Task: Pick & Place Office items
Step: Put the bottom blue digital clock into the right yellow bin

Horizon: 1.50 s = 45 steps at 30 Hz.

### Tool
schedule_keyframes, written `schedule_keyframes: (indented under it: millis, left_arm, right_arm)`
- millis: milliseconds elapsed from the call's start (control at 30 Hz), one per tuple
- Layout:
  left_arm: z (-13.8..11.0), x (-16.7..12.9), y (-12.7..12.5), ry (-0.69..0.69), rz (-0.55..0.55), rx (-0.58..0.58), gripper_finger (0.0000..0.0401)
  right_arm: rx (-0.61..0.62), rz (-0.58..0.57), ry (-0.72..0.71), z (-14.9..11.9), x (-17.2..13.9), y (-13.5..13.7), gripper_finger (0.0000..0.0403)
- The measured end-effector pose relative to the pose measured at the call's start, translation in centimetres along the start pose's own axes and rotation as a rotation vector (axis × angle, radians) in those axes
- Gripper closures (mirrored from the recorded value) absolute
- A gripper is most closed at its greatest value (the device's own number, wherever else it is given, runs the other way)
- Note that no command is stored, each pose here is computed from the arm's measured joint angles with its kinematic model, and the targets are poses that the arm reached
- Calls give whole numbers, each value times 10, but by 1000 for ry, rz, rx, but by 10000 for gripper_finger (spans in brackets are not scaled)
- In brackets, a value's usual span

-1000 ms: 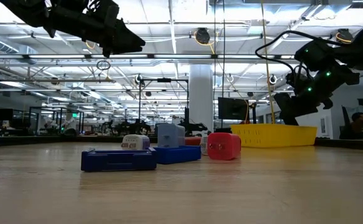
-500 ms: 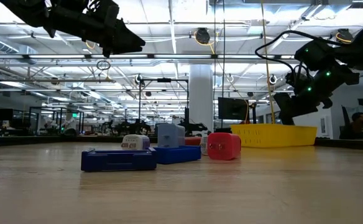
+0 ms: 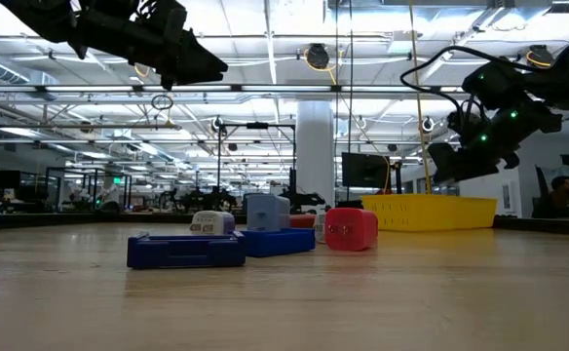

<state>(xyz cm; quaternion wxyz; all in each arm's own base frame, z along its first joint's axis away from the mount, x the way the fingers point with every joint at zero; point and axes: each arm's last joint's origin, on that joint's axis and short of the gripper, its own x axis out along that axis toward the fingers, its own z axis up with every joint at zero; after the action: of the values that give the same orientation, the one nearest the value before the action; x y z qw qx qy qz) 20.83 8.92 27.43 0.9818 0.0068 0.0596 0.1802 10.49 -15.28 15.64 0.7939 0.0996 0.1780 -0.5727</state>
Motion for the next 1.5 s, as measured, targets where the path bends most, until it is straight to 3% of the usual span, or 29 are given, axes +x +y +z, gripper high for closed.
schedule_keyframes:
  millis: [100,267,800,1000,1367,1500]
  left_arm:
    - [0,0,0,0,0,0,217]
    - [0,0,0,0,0,0,217]
    - [0,0,0,0,-1,-5,217]
    - [0,0,0,0,-1,-5,217]
    - [-3,0,-1,37,-8,-177,217]
    - [-6,2,-11,58,-136,-177,217]
  right_arm:
    - [3,11,-8,1,0,0,163]
    - [17,137,-46,5,0,4,167]
    - [63,775,-118,18,-10,21,171]
    - [25,980,-113,18,-17,32,171]
    - [-70,1188,-193,21,-33,55,172]
    - [-82,1222,-212,22,-37,60,175]
